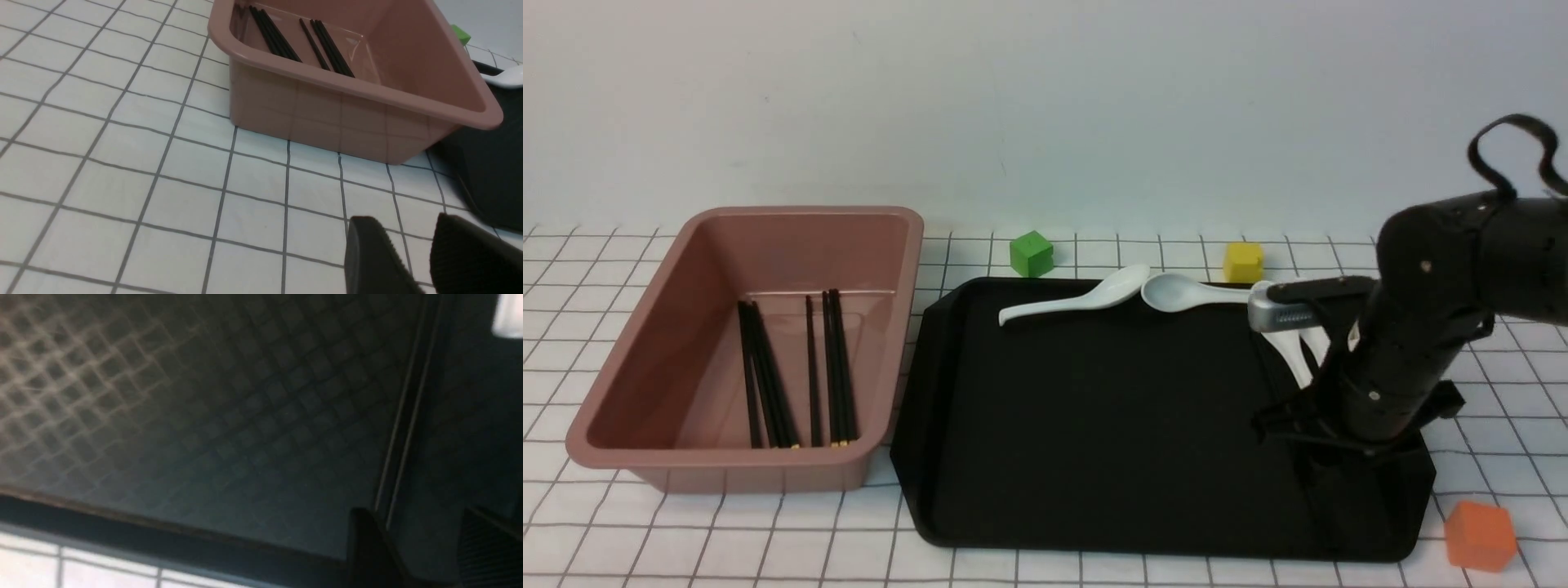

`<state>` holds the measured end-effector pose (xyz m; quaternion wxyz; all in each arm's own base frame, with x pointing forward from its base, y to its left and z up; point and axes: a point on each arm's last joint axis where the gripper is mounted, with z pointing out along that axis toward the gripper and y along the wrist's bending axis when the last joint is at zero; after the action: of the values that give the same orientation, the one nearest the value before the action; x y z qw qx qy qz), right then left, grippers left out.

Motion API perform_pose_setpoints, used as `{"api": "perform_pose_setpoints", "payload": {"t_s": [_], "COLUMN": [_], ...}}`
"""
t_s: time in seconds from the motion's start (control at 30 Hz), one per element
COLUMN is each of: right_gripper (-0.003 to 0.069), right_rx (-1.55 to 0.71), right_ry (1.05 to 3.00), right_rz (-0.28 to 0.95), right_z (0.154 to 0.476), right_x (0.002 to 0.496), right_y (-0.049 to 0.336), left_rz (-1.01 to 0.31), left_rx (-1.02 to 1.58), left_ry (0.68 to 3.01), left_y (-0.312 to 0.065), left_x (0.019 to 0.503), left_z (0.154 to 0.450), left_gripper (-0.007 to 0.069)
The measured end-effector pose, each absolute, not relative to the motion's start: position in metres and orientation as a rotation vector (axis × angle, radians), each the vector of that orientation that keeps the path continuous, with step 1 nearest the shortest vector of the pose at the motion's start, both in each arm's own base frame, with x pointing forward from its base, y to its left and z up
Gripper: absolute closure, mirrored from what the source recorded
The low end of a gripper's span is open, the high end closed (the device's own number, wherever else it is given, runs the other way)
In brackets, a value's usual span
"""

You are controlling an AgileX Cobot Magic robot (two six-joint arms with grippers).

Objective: On white black tablecloth take chopsticks from black tray and put them in box.

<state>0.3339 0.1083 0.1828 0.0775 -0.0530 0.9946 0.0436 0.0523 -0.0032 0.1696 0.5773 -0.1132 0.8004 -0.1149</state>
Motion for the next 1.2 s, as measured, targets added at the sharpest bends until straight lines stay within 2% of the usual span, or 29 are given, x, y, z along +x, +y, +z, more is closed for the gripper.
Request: {"api": "perform_pose_setpoints", "payload": {"t_s": [0.13, 0.2, 0.23, 0.3, 0.33, 0.43, 0.6, 0.7, 0.83, 0.9, 0.93, 1.0, 1.2], "right_gripper": [0.0365, 0.0427, 0.0427, 0.0543, 0.0557, 0.055, 0.055, 0.055, 0.055, 0.055, 0.055, 0.055, 0.0527], "right_rx": [-0.142, -0.145, -0.145, -0.148, -0.141, -0.129, -0.175, -0.339, -0.489, -0.511, -0.547, -0.571, -0.648], "right_ry": [3.039, 3.056, 3.055, 3.059, 3.061, 3.072, 3.043, 2.864, 2.635, 2.564, 2.484, 2.393, 2.352], "right_rz": [0.111, 0.101, 0.102, 0.1, 0.106, 0.122, 0.211, 0.383, 0.533, 0.564, 0.607, 0.658, 0.744], "right_z": [0.156, 0.149, 0.15, 0.149, 0.15, 0.155, 0.202, 0.266, 0.312, 0.318, 0.314, 0.312, 0.253], "right_x": [0.339, 0.341, 0.341, 0.341, 0.341, 0.338, 0.328, 0.325, 0.334, 0.342, 0.352, 0.361, 0.375], "right_y": [0.11, 0.11, 0.11, 0.11, 0.111, 0.111, 0.124, 0.166, 0.225, 0.244, 0.276, 0.307, 0.385], "left_rz": [-0.269, -0.269, -0.269, -0.269, -0.269, -0.269, -0.269, -0.269, -0.269, -0.269, -0.269, -0.269, -0.269], "left_rx": [-0.265, -0.265, -0.265, -0.265, -0.265, -0.265, -0.265, -0.265, -0.265, -0.265, -0.265, -0.265, -0.265], "left_ry": [1.873, 1.873, 1.873, 1.873, 1.873, 1.873, 1.873, 1.873, 1.873, 1.873, 1.873, 1.873, 1.873], "left_y": [-0.003, -0.003, -0.003, -0.003, -0.003, -0.003, -0.003, -0.003, -0.003, -0.003, -0.003, -0.003, -0.003], "left_x": [0.052, 0.052, 0.052, 0.052, 0.052, 0.052, 0.052, 0.052, 0.052, 0.052, 0.052, 0.052, 0.052], "left_z": [0.17, 0.17, 0.17, 0.17, 0.17, 0.17, 0.17, 0.17, 0.17, 0.17, 0.17, 0.17, 0.17], "left_gripper": [0.0387, 0.0387, 0.0387, 0.0387, 0.0387, 0.0387, 0.0387, 0.0387, 0.0387, 0.0387, 0.0387, 0.0387, 0.0387]}}
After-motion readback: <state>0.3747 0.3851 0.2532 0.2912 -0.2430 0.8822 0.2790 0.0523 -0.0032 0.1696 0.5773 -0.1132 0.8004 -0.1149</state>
